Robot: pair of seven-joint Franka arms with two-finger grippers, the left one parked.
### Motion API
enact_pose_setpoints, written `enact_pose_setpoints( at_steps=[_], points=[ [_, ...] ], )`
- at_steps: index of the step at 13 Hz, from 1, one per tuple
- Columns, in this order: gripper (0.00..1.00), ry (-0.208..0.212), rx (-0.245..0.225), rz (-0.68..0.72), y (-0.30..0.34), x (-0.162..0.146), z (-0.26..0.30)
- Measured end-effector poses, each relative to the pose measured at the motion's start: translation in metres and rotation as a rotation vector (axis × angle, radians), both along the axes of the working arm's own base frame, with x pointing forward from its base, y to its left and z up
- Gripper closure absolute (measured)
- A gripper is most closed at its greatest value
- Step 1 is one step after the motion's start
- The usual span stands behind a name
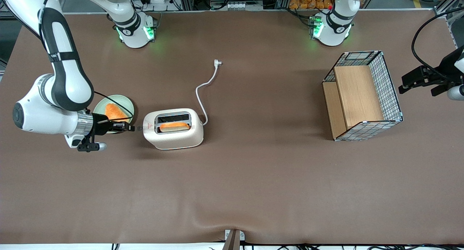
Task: Press toaster button with right arm
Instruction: 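Move the right gripper to the brown button on the toaster's end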
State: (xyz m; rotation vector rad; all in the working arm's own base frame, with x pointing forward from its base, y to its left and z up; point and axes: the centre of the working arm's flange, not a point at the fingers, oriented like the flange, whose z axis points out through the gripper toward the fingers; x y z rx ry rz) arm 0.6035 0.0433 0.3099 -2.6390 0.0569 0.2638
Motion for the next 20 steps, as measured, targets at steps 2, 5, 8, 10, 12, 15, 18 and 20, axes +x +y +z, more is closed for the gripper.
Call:
enact_pose_setpoints(
  at_steps=[2,5,8,10,12,15,18,20],
  points=[
    [0.99,0.017,0.008,-0.002,0.001,-0.005,-0.007],
    [0.99,0.020,0.010,-0.001,0.002,-0.006,-0.009],
    [0.99,0.020,0.010,-0.001,0.002,-0.006,-0.009],
    [0.99,0.020,0.010,-0.001,0.002,-0.006,-0.008],
    [0.99,0.019,0.012,-0.003,0.003,-0.006,-0.008],
    [0.99,0.018,0.016,-0.011,0.005,-0.006,-0.014],
    [0.99,0.024,0.013,-0.014,0.005,-0.005,-0.021],
    [0.99,0.023,0.010,-0.016,0.006,-0.005,-0.024]
  ],
)
